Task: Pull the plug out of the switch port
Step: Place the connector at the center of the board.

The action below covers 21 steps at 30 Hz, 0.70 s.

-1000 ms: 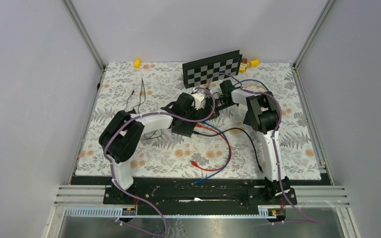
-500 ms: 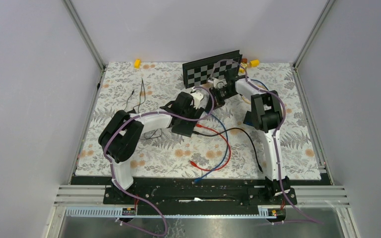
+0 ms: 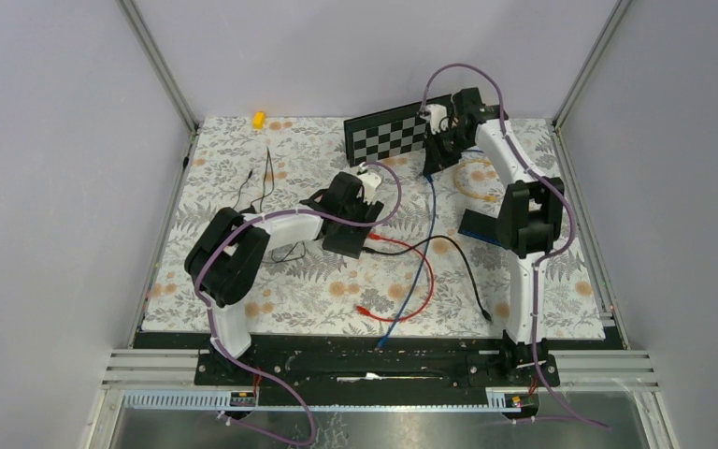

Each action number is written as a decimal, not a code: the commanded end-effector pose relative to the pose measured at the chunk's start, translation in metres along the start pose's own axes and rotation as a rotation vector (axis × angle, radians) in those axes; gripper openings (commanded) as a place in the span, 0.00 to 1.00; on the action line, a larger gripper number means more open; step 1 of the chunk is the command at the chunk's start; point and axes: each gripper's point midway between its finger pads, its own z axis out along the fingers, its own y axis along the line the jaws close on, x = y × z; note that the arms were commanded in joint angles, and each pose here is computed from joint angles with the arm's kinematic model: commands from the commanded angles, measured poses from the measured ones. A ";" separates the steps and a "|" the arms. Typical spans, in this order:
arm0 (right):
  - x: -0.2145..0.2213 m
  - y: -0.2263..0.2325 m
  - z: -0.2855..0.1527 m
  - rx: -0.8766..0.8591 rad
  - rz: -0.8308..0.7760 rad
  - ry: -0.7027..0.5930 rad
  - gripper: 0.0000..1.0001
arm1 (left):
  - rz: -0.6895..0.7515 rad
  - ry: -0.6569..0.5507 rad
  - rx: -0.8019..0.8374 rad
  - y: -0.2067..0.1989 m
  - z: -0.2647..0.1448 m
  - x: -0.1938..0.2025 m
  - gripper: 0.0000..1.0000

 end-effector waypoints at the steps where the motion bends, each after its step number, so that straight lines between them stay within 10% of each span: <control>1: -0.058 -0.006 -0.086 0.278 -0.167 -0.145 0.00 | -0.030 0.093 -0.042 0.019 -0.007 0.023 0.79; 21: -0.154 0.026 -0.198 0.316 -0.150 -0.545 0.00 | -0.052 -0.021 0.027 0.019 -0.030 -0.017 0.99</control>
